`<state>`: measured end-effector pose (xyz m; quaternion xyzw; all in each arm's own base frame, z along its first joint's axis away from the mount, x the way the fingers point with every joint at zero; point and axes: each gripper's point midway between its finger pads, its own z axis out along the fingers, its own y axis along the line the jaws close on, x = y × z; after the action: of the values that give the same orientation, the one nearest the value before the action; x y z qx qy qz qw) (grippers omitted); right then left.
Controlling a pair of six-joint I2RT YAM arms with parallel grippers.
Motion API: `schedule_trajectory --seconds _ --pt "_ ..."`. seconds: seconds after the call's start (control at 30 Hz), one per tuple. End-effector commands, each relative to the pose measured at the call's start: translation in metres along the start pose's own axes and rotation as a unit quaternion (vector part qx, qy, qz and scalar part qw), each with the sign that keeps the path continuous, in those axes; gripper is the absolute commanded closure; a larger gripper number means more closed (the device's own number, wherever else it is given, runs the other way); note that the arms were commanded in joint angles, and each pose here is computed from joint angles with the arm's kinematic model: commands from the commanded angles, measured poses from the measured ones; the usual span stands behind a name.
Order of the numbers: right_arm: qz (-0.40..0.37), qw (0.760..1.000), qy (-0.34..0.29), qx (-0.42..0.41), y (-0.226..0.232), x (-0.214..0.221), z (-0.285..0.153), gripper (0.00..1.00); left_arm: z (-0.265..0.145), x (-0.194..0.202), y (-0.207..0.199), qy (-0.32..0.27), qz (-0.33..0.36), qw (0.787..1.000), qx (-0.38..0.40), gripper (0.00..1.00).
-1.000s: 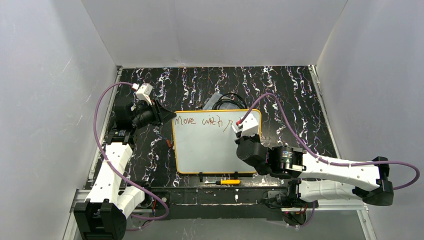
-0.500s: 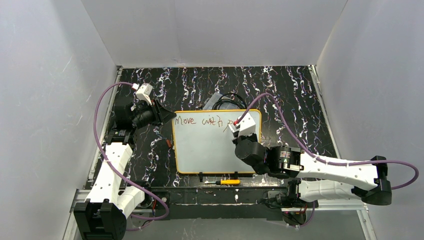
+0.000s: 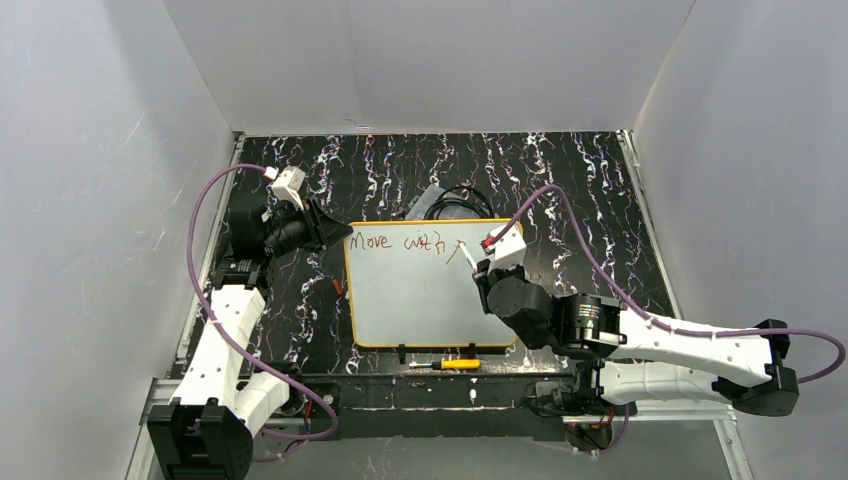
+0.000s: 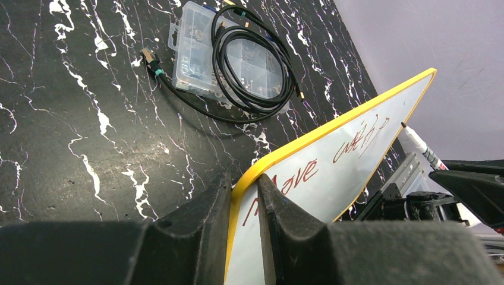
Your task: Write a sentence on the whiteboard
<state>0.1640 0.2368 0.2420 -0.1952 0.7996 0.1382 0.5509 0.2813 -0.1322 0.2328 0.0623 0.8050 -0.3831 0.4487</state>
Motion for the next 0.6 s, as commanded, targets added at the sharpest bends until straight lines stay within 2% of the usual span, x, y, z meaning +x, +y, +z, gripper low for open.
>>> schedule_trajectory --seconds 0.0,0.57 --pt "0.011 0.999 -0.001 0.034 -0.013 0.002 -0.001 0.99 -0.004 0.0 -0.007 0.004 0.003 1.0 0.006 0.8" --pt "-0.004 0.996 0.002 0.085 -0.028 0.005 0.001 0.99 -0.003 0.0 -0.007 0.006 0.001 1.0 0.008 0.8"
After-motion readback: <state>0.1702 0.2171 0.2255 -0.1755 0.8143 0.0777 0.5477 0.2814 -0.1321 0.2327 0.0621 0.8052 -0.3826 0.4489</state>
